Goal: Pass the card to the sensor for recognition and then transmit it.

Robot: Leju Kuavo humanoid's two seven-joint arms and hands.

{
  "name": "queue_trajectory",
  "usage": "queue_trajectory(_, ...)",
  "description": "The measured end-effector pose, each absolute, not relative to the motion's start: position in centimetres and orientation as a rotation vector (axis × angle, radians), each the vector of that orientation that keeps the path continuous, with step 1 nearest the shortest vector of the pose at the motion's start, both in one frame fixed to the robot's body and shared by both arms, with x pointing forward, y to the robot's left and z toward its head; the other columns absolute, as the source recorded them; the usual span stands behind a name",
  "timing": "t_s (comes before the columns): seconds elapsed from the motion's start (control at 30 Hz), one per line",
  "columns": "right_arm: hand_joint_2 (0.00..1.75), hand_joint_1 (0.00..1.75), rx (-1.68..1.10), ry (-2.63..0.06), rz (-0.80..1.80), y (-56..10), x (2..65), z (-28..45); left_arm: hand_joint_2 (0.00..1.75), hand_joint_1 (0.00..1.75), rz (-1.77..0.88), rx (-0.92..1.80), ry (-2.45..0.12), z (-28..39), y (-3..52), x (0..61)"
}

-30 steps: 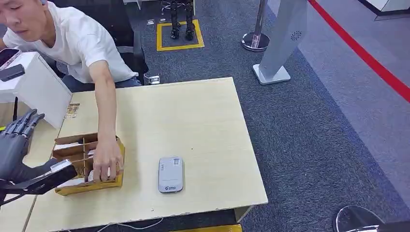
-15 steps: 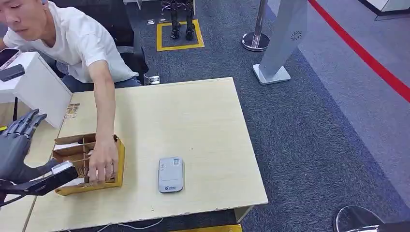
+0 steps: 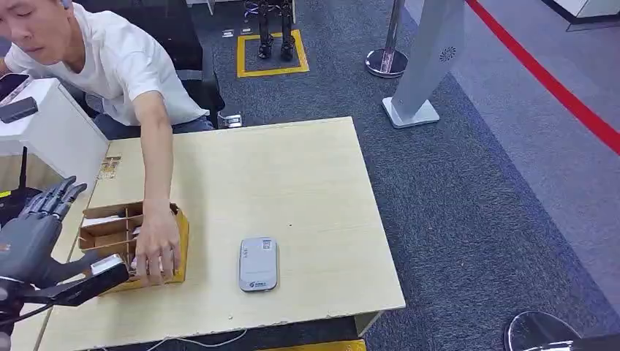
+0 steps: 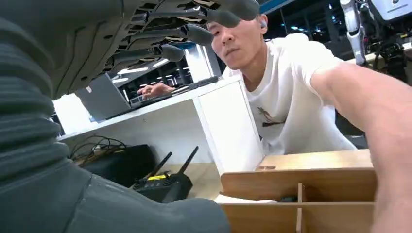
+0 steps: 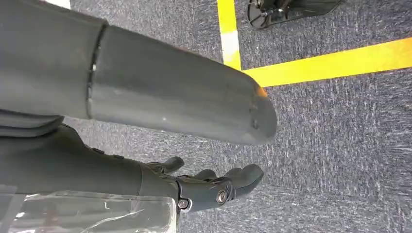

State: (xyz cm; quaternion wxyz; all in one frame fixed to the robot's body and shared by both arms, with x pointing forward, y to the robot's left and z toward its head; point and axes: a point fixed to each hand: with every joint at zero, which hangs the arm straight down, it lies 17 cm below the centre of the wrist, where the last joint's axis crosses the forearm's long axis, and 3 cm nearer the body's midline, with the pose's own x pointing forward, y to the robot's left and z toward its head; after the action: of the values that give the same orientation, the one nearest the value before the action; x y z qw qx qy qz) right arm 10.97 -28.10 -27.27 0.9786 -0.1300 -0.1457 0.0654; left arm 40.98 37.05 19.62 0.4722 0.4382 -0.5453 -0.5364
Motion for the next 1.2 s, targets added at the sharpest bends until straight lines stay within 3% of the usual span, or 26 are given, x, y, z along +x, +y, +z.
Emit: queue_trajectory(1.2,0.00,0.00,-0.259,-0.288,0.138,-27.9,10.8,-27.3,1.75,0.00,-1.335,0.944,-1.327,15.2,34.3,38.5)
